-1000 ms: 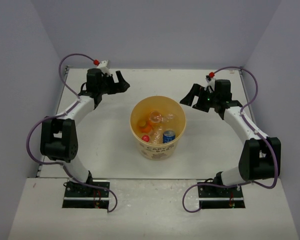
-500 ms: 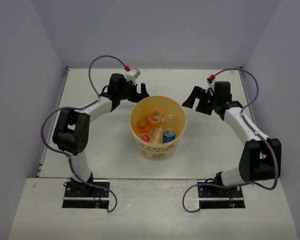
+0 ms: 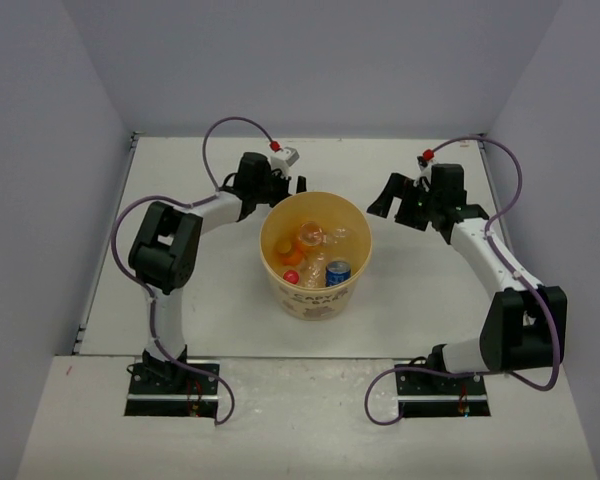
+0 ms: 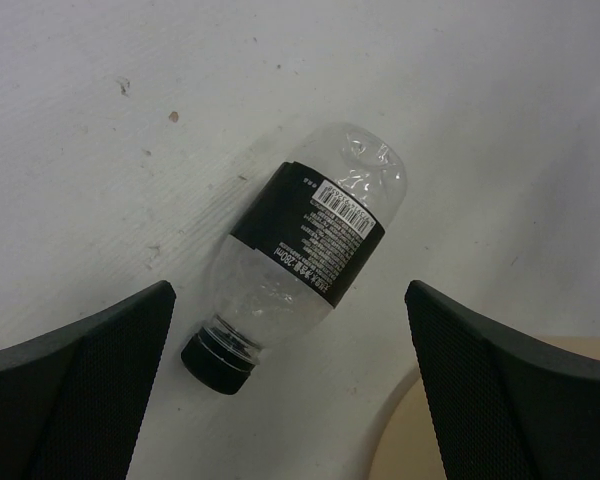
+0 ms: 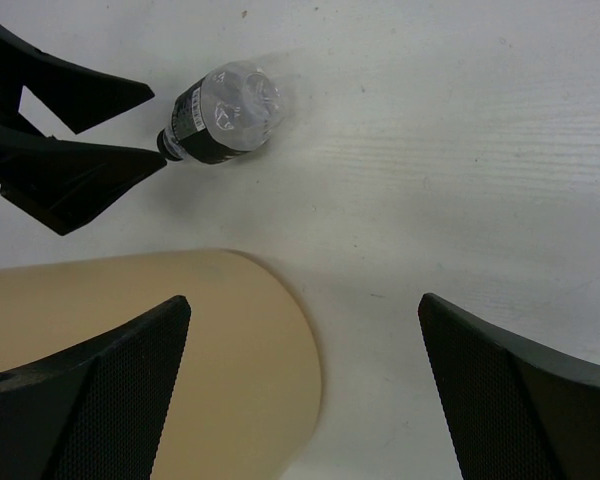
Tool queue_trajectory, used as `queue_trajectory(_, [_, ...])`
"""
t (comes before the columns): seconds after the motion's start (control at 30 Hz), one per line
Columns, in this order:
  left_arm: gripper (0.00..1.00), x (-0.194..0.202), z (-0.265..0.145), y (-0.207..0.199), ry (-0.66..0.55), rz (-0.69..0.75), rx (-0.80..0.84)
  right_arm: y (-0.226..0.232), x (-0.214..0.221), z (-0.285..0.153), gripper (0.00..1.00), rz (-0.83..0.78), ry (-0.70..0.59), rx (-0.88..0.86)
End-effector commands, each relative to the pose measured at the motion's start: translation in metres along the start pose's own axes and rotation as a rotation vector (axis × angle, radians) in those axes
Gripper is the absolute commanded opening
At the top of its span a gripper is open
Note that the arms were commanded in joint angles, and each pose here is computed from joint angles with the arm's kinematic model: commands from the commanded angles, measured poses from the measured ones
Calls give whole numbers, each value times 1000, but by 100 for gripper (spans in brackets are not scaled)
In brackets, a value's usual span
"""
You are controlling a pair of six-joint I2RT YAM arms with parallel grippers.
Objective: Put the plastic bottles in the bin
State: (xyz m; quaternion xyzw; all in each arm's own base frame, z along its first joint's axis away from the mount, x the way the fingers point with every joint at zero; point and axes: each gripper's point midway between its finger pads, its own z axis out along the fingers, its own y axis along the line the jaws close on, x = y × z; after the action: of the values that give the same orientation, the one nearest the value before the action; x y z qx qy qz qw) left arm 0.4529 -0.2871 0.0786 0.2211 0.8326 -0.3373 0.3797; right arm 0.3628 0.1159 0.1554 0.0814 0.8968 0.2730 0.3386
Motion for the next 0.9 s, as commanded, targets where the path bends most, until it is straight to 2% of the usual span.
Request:
queue_trajectory(0.0, [100, -32, -12, -14, -80, 52, 16, 1, -4, -8, 99, -21, -39, 1])
queue_trajectory(0.37, [100, -31, -28, -8, -116, -19, -105, -3, -9, -22, 99, -5, -92, 55])
queue_trajectory(0.87, [100, -17, -27, 12, -80, -4, -201, -2, 1, -29, 99, -2, -89, 43])
